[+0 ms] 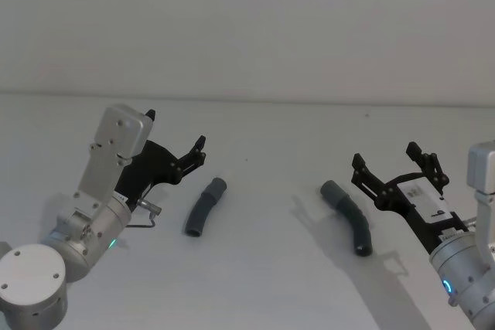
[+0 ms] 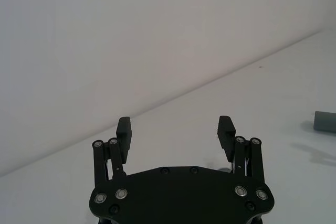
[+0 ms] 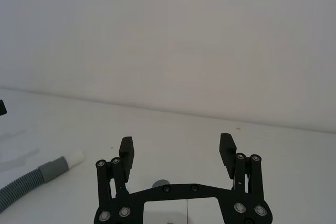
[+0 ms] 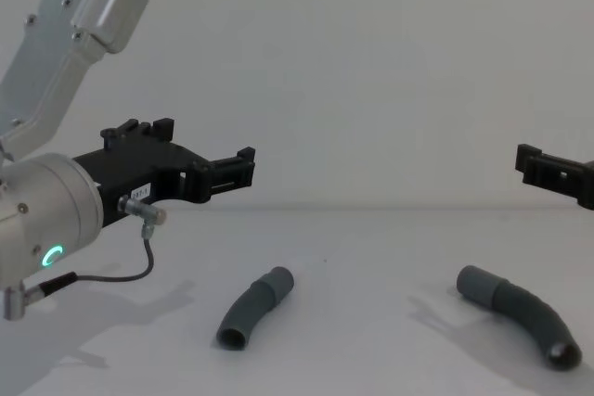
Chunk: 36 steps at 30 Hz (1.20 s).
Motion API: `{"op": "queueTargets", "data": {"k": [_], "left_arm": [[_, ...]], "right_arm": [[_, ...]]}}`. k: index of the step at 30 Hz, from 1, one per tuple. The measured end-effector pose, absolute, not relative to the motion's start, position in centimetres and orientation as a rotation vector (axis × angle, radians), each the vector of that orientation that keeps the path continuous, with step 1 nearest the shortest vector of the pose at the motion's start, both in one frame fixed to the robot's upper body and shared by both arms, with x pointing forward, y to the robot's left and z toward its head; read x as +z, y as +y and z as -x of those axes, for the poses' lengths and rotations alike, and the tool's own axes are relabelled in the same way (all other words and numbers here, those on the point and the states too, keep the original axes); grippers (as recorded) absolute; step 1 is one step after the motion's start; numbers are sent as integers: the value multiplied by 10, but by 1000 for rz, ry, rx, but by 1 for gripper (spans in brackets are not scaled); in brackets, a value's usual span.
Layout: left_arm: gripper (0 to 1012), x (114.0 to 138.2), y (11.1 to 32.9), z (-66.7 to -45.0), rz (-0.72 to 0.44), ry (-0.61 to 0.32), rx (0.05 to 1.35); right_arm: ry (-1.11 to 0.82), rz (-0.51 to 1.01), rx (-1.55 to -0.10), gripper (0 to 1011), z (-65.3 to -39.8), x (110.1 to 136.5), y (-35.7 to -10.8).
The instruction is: Use both hands to pick up one end of the pipe from the table, align the ends, and insert them.
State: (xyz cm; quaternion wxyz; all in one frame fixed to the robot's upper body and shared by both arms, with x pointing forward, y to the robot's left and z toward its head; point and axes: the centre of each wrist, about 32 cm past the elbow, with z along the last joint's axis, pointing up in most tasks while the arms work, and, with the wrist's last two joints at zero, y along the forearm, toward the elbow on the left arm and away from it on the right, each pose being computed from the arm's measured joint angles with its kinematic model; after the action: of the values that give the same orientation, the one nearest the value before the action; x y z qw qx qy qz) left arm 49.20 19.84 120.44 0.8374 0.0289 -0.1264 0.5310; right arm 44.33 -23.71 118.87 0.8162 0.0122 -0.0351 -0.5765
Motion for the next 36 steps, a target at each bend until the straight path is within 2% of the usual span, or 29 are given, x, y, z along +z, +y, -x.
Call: {"op": "queueTargets", "data": {"k": [36], "left_arm": [[1000,1206,198,-492,-68,-258,1115]], "right_arm": [[-75,-26,-1229,1001,-443,1189,-237]]}}
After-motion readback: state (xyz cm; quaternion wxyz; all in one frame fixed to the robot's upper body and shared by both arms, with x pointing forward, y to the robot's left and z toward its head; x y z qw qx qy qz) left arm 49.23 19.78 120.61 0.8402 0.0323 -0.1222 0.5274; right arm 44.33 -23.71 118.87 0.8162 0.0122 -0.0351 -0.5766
